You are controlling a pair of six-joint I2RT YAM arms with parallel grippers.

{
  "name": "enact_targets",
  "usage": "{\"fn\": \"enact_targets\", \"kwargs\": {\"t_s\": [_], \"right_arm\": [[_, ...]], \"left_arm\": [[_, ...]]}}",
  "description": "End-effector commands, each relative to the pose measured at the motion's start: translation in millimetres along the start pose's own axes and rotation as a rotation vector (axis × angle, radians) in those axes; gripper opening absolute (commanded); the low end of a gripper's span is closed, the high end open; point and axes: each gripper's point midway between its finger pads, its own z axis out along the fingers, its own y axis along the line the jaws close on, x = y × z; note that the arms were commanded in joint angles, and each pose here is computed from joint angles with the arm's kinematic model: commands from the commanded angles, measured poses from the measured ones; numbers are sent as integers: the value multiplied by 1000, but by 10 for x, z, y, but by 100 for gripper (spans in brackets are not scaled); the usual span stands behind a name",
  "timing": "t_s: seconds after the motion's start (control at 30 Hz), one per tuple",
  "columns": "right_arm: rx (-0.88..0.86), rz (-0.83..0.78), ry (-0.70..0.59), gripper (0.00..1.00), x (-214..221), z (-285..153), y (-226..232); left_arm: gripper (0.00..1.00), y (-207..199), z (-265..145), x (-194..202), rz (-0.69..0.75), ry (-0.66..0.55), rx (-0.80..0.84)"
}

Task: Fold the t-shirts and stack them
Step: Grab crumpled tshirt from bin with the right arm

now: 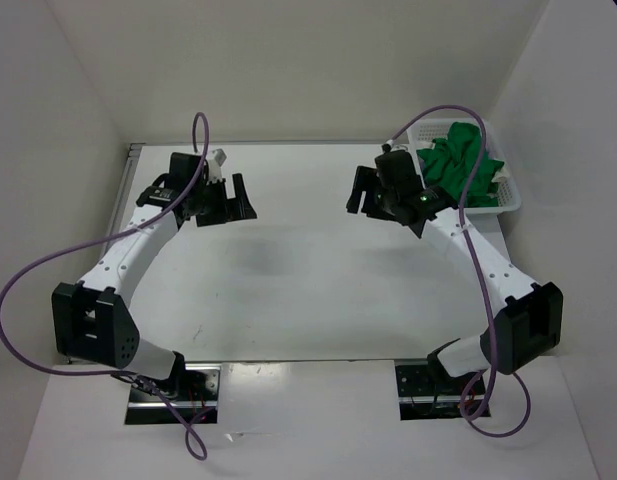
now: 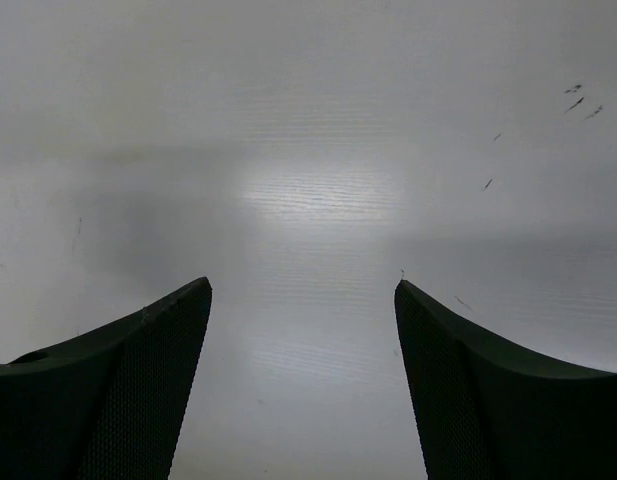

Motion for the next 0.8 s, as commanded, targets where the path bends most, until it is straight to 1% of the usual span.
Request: {"fn": "enact_targets", "kwargs": {"t_s": [0.0,0.03,0.07,0.1,0.13,0.17,0.2,0.23,0.27,0.3,0.33,0.37,0.4,0.43,0.47,0.5,0.53,0.6,0.63,0.67,0.7,0.77], "right_arm": [[10,26,-91,79,-285,-117,-65],[0,28,-108,78,-341,-167,-39],[0,35,-122,76,-403,-188,-48],[-9,38,-138,73,-469,-224,-15],[-9,38,-138,59,-494,-202,1],[-10,45,-155,53,-572,-233,-1],[-3,34,-144,45,-573,-157,2],[-2,46,-166,33,-692,-175,-6],[3,52,-173,19,-747,-161,-20],[23,62,-170,15,-792,-90,-87],[23,72,-192,14,-912,-103,-93],[40,90,-212,14,-1051,-74,-165],[53,90,-205,14,-1036,-25,-191],[71,116,-235,14,-1174,-42,-263],[89,126,-259,14,-1265,-30,-315],[122,136,-280,14,-1370,10,-387],[146,167,-295,14,-1465,21,-520],[190,189,-305,14,-1571,110,-702],[231,221,-321,14,-1648,128,-892],[245,246,-328,14,-1695,148,-977],[289,278,-350,15,-1770,134,-1162],[327,307,-356,15,-1792,151,-1347]], "left_arm": [[100,-144,1,-206,40,-38,66],[100,-187,-1,-217,44,-41,90],[100,-291,-64,-318,63,-79,132],[100,-383,-126,-351,76,-96,175],[100,-430,-108,-335,86,-96,194],[100,-462,-150,-376,85,-116,202],[100,-474,-151,-409,91,-130,207],[100,-533,-165,-422,82,-132,236],[100,-564,-200,-461,78,-151,245],[100,-575,-185,-464,83,-157,256],[92,-589,-188,-486,75,-165,261],[80,-625,-166,-419,79,-145,275],[64,-636,-168,-444,83,-156,280],[49,-656,-168,-382,77,-145,284],[31,-691,-146,-350,86,-141,293],[26,-661,-131,-284,81,-129,288],[24,-690,-103,-242,88,-123,296],[24,-650,-71,-164,87,-119,295],[24,-646,-84,-135,77,-117,295],[26,-683,-96,-145,83,-120,315],[32,-699,-113,-129,87,-122,328],[38,-731,-141,-96,84,-118,350]]}}
